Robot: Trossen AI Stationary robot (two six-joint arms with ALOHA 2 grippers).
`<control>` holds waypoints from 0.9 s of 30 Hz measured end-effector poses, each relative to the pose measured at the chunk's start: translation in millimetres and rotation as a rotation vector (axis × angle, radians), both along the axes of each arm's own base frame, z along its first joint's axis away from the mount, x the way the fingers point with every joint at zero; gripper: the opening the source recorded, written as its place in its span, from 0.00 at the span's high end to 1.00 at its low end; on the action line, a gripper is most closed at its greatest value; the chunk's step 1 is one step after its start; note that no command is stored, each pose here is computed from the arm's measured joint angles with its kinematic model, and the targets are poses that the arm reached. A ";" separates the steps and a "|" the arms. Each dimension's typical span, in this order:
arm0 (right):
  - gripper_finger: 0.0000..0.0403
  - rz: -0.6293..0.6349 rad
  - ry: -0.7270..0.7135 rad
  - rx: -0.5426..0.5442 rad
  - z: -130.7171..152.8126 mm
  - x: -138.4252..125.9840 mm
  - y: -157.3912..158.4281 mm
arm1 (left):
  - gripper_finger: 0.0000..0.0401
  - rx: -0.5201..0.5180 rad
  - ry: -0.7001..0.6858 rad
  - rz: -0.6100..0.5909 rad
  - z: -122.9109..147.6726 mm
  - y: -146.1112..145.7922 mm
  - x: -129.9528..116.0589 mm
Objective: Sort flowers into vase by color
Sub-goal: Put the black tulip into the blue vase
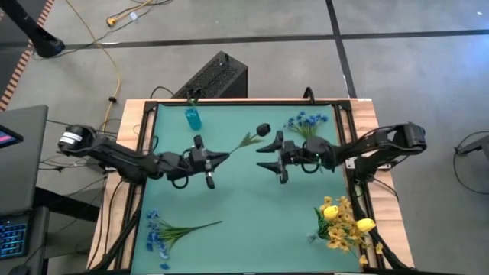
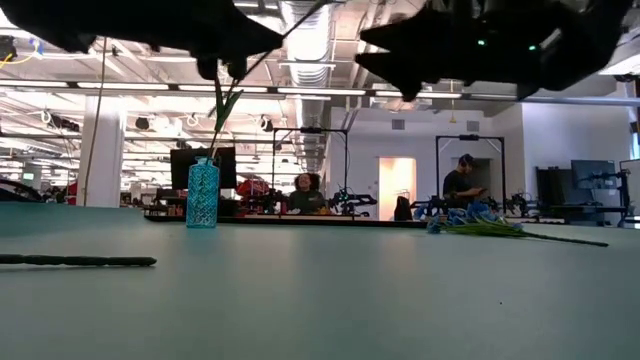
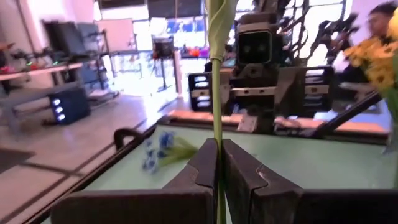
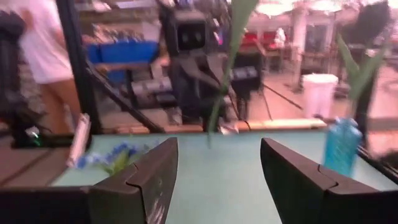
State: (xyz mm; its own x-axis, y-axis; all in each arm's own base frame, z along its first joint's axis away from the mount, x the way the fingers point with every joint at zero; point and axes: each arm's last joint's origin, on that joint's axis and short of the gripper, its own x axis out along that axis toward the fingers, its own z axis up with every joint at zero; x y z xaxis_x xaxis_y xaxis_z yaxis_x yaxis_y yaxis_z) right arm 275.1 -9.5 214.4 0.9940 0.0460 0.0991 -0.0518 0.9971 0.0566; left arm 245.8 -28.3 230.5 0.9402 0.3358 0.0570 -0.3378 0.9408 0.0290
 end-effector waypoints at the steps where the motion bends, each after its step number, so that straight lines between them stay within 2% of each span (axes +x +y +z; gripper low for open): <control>1: 0.37 0.008 -0.026 0.004 2.0 3.6 -2.3 | 1.00 0.001 -0.017 -0.017 -1.3 2.2 3.1; 6: 0.37 0.012 -0.119 -0.008 -0.6 29.5 -10.7 | 1.00 -0.009 -0.089 -0.129 -10.3 11.8 17.0; 12: 0.37 0.084 -0.142 -0.023 -4.5 56.7 -19.6 | 1.00 -0.017 -0.101 -0.137 -14.8 15.6 21.0; 19: 0.37 0.064 -0.156 -0.030 -0.7 59.2 -29.1 | 1.00 0.035 -0.074 -0.161 -11.1 14.9 18.0; 27: 0.37 0.045 -0.160 -0.043 2.2 60.1 -34.9 | 1.00 0.122 -0.075 -0.107 -5.1 22.3 15.4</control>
